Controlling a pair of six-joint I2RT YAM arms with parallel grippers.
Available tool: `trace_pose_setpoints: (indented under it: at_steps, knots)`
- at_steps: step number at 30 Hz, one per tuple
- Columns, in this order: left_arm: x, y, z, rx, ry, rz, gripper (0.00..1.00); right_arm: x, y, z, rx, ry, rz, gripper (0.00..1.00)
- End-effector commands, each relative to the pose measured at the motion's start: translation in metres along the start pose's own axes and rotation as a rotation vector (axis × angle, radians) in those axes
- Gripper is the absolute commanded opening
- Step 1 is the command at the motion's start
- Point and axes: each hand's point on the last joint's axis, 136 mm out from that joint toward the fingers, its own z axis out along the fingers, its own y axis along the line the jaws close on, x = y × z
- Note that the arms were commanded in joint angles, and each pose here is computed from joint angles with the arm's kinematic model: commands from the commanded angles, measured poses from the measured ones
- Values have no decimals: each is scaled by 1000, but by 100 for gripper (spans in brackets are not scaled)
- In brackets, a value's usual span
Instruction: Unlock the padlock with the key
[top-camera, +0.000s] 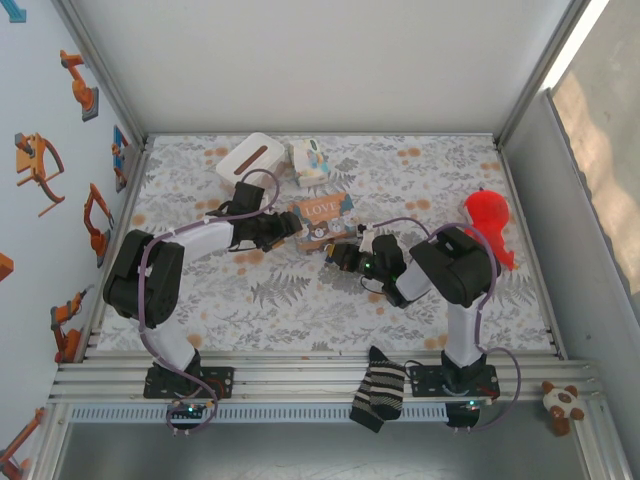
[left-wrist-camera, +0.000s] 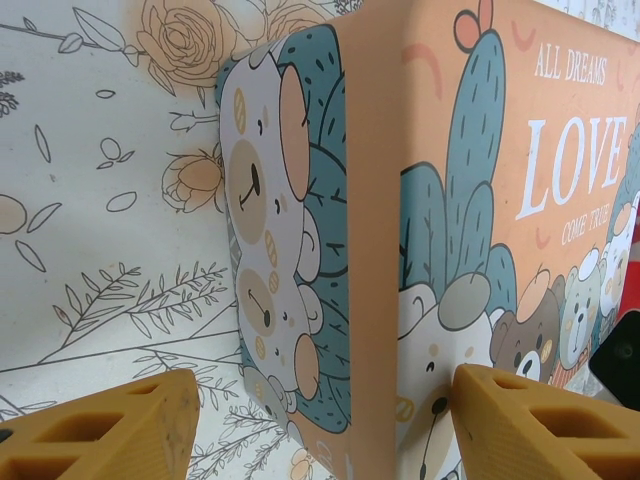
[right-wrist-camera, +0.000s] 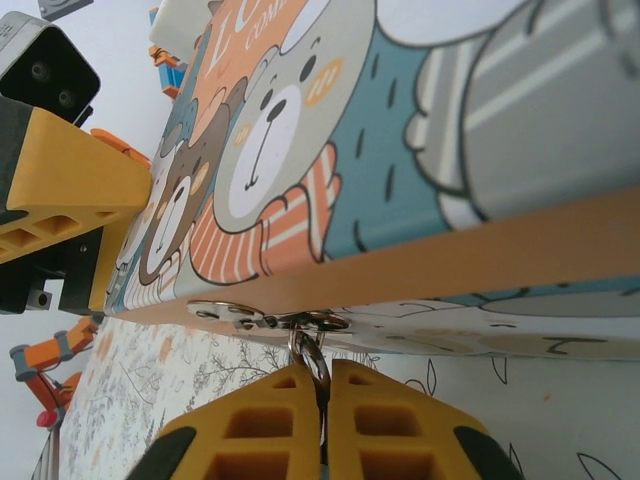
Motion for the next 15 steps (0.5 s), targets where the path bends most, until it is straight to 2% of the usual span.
trace_pose_setpoints:
  at_steps: [1,15]
  knots:
    - [27,39,3,-137,71,-40,67,-15,14,-2,-43,-55,-29,1]
    - [42,53,0,-165,80,-56,66,-33,10,-13,11,-154,16,0]
